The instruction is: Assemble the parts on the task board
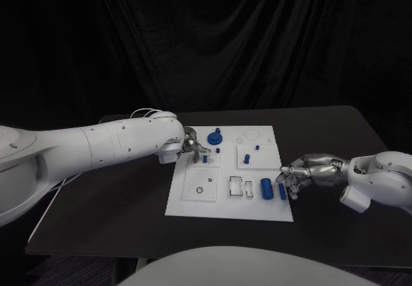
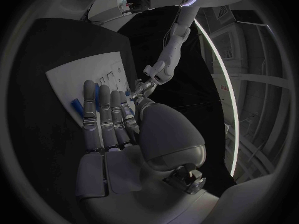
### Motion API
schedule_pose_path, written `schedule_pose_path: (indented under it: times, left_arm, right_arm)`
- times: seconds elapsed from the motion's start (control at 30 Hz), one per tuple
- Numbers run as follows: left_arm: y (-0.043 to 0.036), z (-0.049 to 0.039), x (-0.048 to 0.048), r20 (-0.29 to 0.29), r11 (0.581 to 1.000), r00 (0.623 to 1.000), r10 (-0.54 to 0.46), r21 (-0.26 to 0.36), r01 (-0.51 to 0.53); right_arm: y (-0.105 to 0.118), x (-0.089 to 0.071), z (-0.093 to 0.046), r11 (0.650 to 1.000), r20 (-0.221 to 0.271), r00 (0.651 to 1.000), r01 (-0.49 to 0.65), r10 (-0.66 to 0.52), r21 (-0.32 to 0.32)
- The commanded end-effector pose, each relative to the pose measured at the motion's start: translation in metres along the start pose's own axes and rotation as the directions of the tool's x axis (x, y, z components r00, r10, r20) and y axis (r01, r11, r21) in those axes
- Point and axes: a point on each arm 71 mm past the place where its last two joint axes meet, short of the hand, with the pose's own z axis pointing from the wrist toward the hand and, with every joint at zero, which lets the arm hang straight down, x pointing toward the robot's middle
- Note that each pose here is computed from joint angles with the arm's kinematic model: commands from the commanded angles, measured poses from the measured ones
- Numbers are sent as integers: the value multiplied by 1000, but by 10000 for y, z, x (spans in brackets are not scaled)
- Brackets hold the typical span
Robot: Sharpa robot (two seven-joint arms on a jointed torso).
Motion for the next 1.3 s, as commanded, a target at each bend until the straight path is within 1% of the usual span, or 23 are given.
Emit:
schedule_pose_path:
  times: [0.03,0.07,0.13,0.17,0.2,0.33,0.43,0.5,0.63,0.7,0.77,0.83,0.97,1.17,1.3]
  left_arm:
    - [-69,-104,-227,180,996,983,-23,90,7]
    - [-67,-120,-248,189,996,982,-26,94,8]
    - [-50,-203,-351,226,994,973,-35,109,11]
    - [-44,-229,-383,236,994,971,-37,111,10]
    - [-31,-271,-438,250,993,967,-38,114,10]
    - [22,-398,-606,280,994,959,-37,108,7]
    - [68,-436,-668,280,996,959,-31,93,5]
    - [120,-446,-708,274,997,962,-23,75,2]
    - [186,-431,-751,260,999,966,-11,48,-1]
    - [215,-414,-772,252,999,968,-6,36,-3]
    - [236,-390,-791,246,1000,969,-2,26,-5]
    - [244,-369,-801,243,1000,970,0,23,-6]
    - [252,-294,-798,233,1000,973,5,17,-9]
    - [242,-201,-745,189,1000,982,24,-4,-23]
    - [226,-145,-710,158,999,987,37,-12,-35]
  right_arm:
    - [25,-2,-7,999,9,1000,-3,3,-53]
    - [27,-3,-9,998,10,1000,-3,3,-57]
    - [38,-7,-20,997,18,1000,-3,5,-78]
    - [43,-8,-23,996,21,1000,-3,5,-85]
    - [50,-10,-28,995,26,1000,-3,5,-98]
    - [84,-27,-60,987,56,998,0,9,-159]
    - [108,-43,-80,980,85,996,6,11,-200]
    - [136,-62,-101,970,123,992,16,14,-243]
    - [170,-93,-134,954,179,984,37,18,-298]
    - [181,-110,-148,948,203,979,47,20,-316]
    - [184,-121,-158,945,218,976,52,21,-324]
    - [184,-124,-164,943,220,975,53,21,-328]
    - [193,-118,-175,938,221,975,56,22,-343]
    - [201,-120,-193,931,232,972,63,24,-360]
    - [209,-132,-209,924,249,968,73,25,-376]
